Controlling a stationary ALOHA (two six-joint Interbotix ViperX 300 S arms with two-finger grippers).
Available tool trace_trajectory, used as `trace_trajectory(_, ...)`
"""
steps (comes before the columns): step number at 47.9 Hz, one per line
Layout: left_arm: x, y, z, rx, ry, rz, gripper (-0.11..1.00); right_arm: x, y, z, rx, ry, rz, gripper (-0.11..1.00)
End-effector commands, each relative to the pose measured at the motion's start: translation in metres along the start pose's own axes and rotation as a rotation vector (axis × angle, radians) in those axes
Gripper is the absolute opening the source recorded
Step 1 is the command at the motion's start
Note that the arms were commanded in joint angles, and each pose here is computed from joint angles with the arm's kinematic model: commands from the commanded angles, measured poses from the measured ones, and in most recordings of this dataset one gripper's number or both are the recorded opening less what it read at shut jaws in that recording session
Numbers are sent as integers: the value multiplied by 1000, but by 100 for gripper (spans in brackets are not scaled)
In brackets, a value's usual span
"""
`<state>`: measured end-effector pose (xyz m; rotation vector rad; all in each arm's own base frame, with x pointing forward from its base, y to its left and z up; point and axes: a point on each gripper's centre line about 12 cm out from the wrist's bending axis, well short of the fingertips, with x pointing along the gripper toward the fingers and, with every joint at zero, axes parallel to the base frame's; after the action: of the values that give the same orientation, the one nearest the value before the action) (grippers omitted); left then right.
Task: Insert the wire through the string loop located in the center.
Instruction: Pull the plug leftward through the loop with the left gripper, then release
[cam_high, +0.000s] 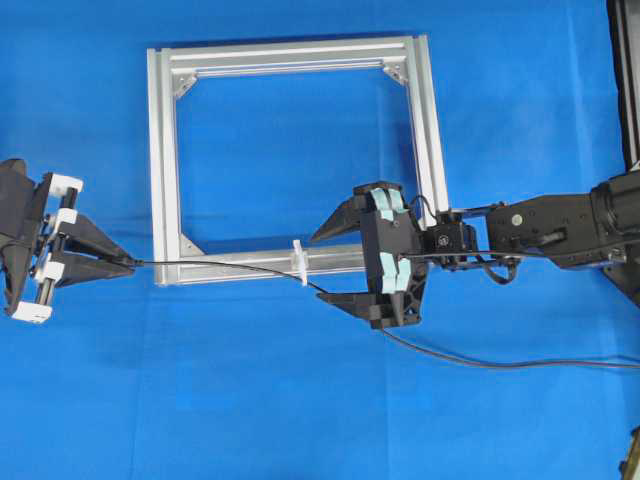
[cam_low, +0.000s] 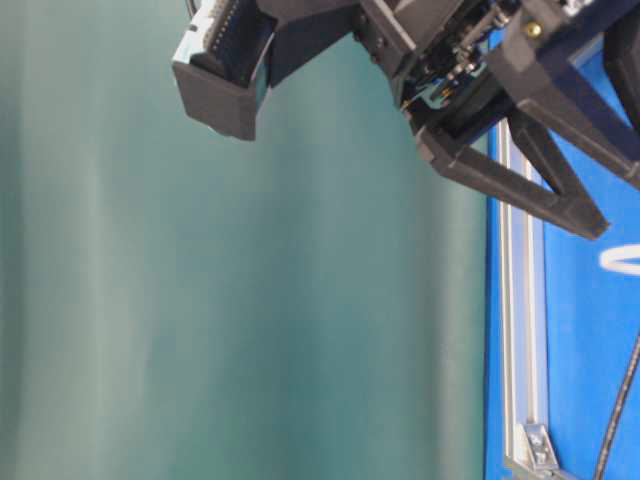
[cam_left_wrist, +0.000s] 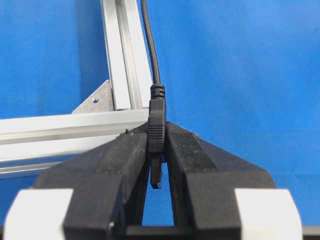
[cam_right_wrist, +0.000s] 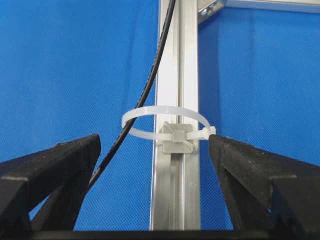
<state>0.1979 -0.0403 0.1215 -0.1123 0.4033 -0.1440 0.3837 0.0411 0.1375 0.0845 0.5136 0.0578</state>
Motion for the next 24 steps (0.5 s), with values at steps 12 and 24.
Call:
trace_trajectory(12,5,-2,3,19,19,-2,6,-4,3,16,1,-41,8,95)
trace_trajectory(24,6,2,4,9,21,13,10,-4,6,17,-3,-42,14,95)
